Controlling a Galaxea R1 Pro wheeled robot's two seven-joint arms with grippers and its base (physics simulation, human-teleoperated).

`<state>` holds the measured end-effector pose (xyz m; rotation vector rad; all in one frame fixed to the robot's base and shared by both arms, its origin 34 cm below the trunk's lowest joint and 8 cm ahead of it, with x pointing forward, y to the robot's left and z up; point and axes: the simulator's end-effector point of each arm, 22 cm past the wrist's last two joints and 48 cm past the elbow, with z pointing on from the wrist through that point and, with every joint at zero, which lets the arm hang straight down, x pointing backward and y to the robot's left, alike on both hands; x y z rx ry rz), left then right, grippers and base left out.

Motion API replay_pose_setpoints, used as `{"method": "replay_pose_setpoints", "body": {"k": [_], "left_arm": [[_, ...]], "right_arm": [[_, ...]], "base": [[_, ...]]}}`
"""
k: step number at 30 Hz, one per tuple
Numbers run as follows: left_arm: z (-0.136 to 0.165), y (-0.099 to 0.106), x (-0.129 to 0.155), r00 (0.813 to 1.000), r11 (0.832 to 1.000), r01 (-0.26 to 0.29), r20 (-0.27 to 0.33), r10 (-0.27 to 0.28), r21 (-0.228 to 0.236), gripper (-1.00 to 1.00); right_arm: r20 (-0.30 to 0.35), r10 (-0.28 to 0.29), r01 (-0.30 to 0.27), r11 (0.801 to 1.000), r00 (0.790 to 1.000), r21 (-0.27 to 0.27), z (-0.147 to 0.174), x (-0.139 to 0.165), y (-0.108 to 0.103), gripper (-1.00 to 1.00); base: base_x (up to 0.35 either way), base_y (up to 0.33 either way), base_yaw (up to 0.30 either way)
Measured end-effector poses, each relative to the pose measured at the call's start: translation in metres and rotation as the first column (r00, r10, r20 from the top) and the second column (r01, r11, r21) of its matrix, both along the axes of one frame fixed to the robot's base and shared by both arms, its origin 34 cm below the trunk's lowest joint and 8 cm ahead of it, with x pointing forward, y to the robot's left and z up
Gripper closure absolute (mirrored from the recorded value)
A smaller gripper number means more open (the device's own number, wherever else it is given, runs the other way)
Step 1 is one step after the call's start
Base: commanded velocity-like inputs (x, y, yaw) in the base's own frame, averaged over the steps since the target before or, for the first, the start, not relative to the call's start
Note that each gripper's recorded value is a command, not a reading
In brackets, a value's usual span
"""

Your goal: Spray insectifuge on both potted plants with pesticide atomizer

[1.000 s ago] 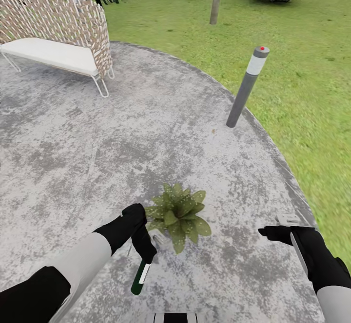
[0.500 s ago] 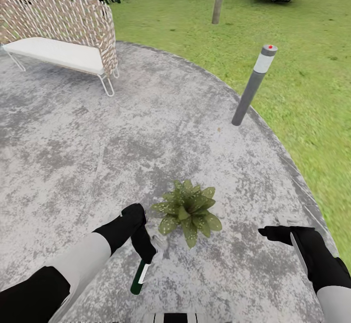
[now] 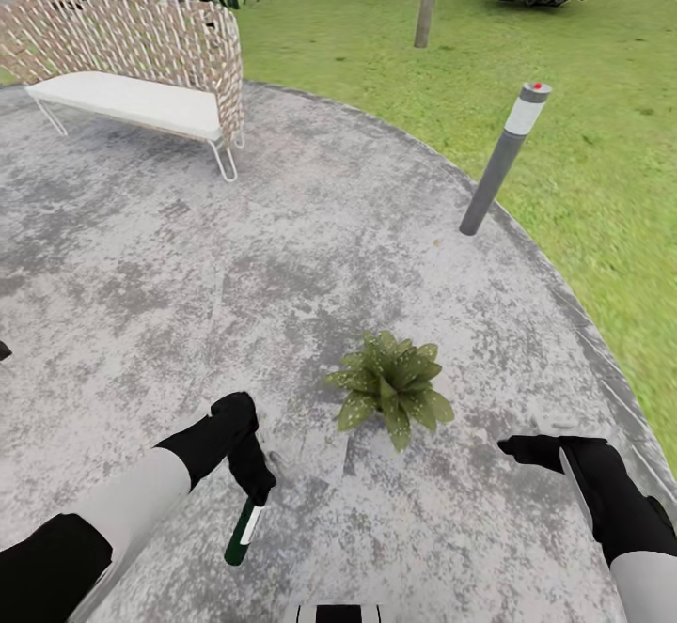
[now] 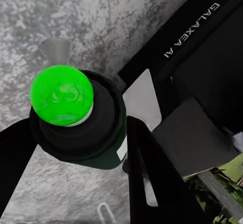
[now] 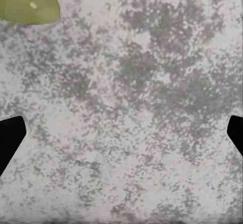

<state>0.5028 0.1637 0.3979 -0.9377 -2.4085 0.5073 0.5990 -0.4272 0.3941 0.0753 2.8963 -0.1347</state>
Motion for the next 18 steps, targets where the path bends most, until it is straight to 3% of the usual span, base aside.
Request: {"method": "replay_pose_setpoints", "body": {"k": [3,5,11,18], "left_arm": [[-0.002,0.034,0.003,1.000,0.999,-0.018,0.005,0.018,0.048,1.00],[-0.001,0.044,0.004,1.000,0.998,-0.027,0.008,0.027,0.062,1.00],[0.004,0.047,0.013,0.997,0.996,-0.078,0.021,0.077,0.054,1.00],[0.013,0.053,0.033,0.977,0.978,-0.209,0.048,0.208,0.019,1.00]], "right_arm": [[0.005,0.000,0.000,1.000,1.000,0.000,0.002,0.001,0.000,-1.00],[0.008,0.000,0.000,1.000,1.000,0.000,0.004,0.002,0.000,-1.00],[0.018,-0.001,0.001,1.000,1.000,-0.003,0.009,0.005,-0.002,-1.00],[0.028,-0.001,0.001,1.000,1.000,-0.004,0.014,0.008,-0.003,-1.00]], "base": [[-0.216,0.243,0.000],[-0.197,0.253,-0.013],[-0.150,0.280,-0.066],[-0.054,0.142,-0.082]]}}
